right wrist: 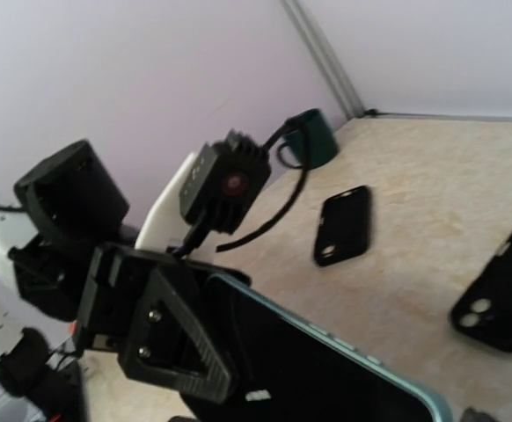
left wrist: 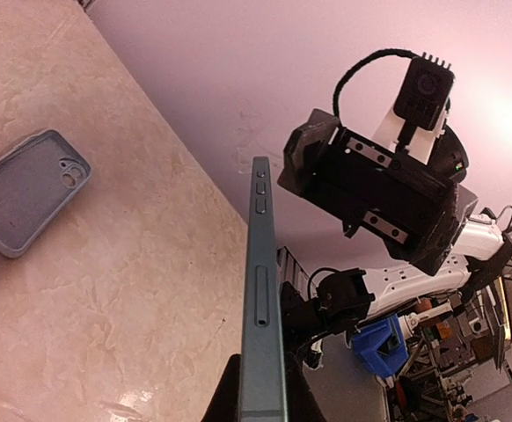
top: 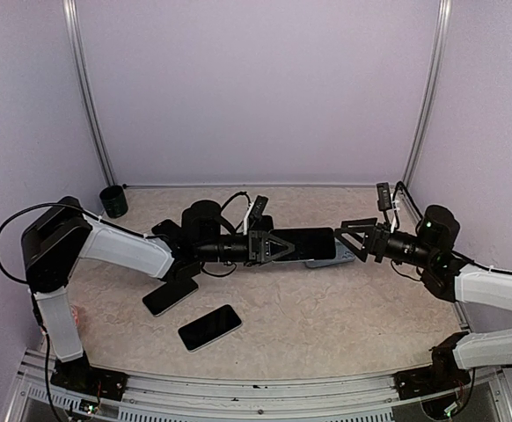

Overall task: Put the phone into the phone case
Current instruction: Pass from the right arm to the left, then move the phone case to the center of the board.

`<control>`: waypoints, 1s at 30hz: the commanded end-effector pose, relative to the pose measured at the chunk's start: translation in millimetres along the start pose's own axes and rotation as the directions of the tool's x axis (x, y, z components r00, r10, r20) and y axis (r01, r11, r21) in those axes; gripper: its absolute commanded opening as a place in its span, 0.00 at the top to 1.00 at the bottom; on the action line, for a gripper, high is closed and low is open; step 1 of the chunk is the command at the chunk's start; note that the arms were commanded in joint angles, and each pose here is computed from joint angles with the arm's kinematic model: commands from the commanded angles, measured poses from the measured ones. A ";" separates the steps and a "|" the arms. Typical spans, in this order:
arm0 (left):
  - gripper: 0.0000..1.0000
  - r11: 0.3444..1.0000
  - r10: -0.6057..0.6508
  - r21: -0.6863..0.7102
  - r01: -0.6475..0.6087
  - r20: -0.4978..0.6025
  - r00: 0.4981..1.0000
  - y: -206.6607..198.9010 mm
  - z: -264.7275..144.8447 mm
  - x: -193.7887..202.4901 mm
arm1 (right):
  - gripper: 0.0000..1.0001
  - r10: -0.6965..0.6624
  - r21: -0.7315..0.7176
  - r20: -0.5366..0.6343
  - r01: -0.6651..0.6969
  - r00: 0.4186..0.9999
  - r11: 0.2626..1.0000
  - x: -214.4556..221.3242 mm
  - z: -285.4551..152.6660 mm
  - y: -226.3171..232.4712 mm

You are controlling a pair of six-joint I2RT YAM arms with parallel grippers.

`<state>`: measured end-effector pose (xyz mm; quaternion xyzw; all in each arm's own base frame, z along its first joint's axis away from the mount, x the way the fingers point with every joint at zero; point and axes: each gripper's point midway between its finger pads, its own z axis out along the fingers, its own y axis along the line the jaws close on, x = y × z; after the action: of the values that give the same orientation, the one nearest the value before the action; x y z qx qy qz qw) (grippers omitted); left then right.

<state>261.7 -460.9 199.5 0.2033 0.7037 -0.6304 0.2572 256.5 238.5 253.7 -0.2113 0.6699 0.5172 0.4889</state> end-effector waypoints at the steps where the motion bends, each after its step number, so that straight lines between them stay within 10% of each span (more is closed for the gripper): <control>1: 1.00 0.999 0.021 -0.027 -0.020 0.049 0.999 -7.3 -3.6 -28.9 | 0.00 0.015 0.106 0.021 -0.017 1.000 0.994 -15.3 -1.4 -24.5; 30: 1.00 0.968 -0.194 -0.152 0.202 0.068 0.979 60.9 5.3 -40.1 | 0.03 0.299 0.587 -0.087 -0.194 0.950 0.786 -9.5 0.5 -222.5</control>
<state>325.8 -450.9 148.4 0.0833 0.7858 -0.5786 0.2021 423.6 161.4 177.6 -0.0168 0.8336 0.3436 0.4321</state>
